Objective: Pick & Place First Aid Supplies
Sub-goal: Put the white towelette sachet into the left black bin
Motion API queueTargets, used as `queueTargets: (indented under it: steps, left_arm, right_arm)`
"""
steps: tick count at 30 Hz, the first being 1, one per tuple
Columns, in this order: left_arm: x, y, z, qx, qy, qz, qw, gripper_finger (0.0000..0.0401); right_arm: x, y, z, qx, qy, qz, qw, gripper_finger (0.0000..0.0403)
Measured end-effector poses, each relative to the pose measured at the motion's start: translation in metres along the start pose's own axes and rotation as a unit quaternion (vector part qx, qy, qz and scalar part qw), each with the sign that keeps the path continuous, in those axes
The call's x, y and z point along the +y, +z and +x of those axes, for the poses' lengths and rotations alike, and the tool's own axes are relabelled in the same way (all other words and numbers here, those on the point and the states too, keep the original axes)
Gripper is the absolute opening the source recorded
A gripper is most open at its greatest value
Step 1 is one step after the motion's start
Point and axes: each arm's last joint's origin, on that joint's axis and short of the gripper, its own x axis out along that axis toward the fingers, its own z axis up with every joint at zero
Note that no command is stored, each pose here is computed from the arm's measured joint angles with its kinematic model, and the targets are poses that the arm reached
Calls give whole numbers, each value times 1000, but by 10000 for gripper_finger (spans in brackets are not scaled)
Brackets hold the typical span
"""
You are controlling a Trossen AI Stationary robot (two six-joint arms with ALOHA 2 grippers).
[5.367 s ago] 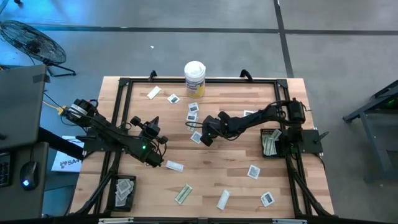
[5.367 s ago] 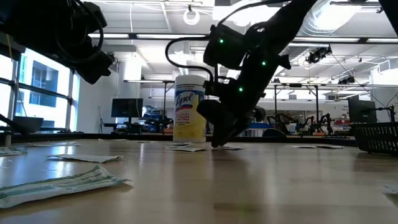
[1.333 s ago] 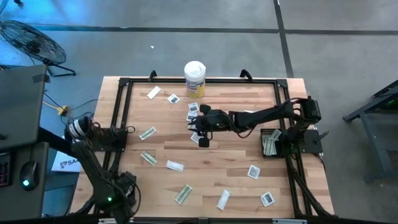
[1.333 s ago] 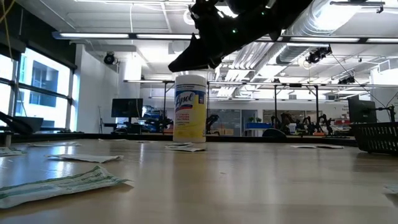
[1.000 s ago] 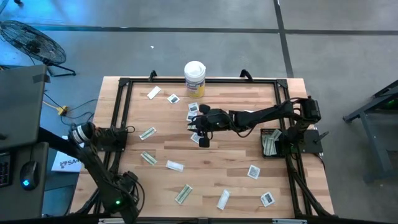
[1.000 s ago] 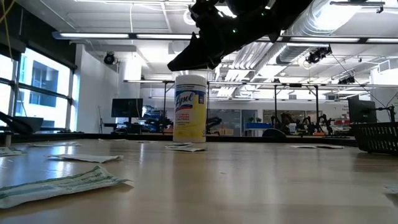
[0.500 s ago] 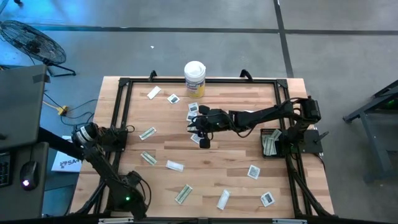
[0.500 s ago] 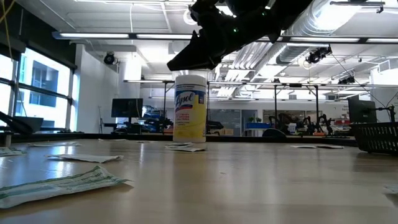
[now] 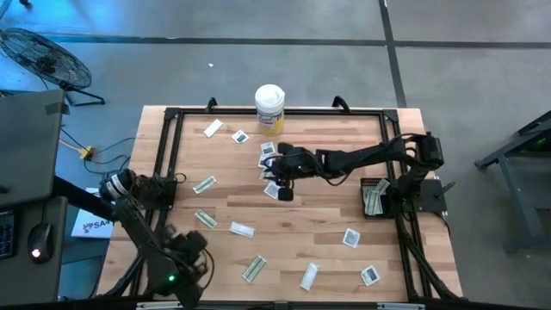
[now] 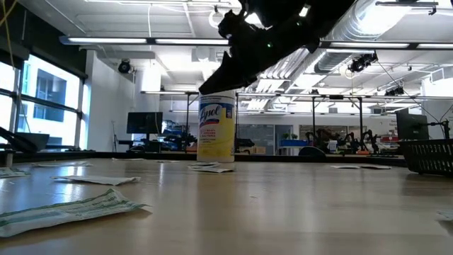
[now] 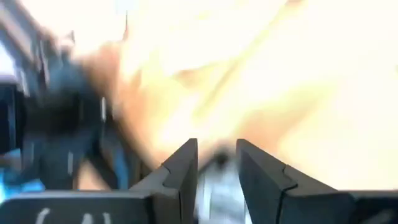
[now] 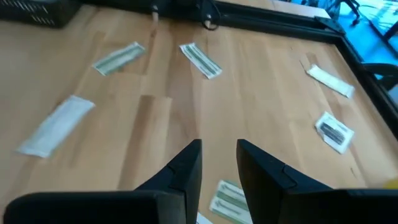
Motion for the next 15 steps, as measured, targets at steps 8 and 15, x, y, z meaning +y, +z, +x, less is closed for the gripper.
queueTargets:
  steps: [8, 15]
  left_arm:
    - [-1, 64, 10, -214, 26, 36, 976, 106]
    - [0, 103, 25, -259, 55, 20, 964, 106]
  right_arm:
    - [-18, -18, 13, 41, -74, 9, 996, 94]
    - [-44, -51, 35, 86, -73, 7, 994, 95]
